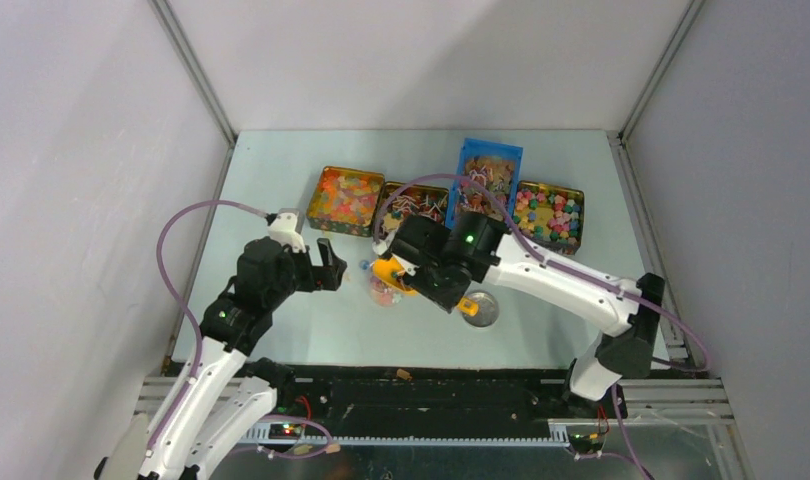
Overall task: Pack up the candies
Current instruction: Place the fake candies in the packing bottle.
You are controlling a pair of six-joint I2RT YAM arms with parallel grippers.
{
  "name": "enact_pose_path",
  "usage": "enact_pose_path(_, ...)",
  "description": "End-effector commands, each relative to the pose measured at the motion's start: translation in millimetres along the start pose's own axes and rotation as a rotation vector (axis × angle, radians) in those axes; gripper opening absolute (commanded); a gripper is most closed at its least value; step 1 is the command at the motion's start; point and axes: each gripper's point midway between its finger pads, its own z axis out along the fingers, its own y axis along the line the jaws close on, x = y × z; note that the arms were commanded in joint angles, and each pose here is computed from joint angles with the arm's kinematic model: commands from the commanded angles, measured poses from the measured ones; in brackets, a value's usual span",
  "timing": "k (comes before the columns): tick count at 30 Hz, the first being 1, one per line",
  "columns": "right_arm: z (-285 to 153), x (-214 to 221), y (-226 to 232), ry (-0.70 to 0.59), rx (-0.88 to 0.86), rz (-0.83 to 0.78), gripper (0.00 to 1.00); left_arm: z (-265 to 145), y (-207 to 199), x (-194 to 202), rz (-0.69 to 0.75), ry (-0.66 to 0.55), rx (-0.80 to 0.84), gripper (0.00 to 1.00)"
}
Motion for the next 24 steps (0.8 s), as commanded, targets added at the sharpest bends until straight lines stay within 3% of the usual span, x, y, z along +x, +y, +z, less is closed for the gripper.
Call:
enact_pose_path(1,-2.6,0.3,-9.8,0.049,0.066,-0.002,0.0,-1.8,-1.6,-12.2,0.023,-0.048,0.005,1.0)
enact_pose_path(24,19.7,-15.8,-25.5,0.14,0.149,-0.018,0.0,-1.7,-0.9,-11.8,0.023,-0.046,0.001,1.0)
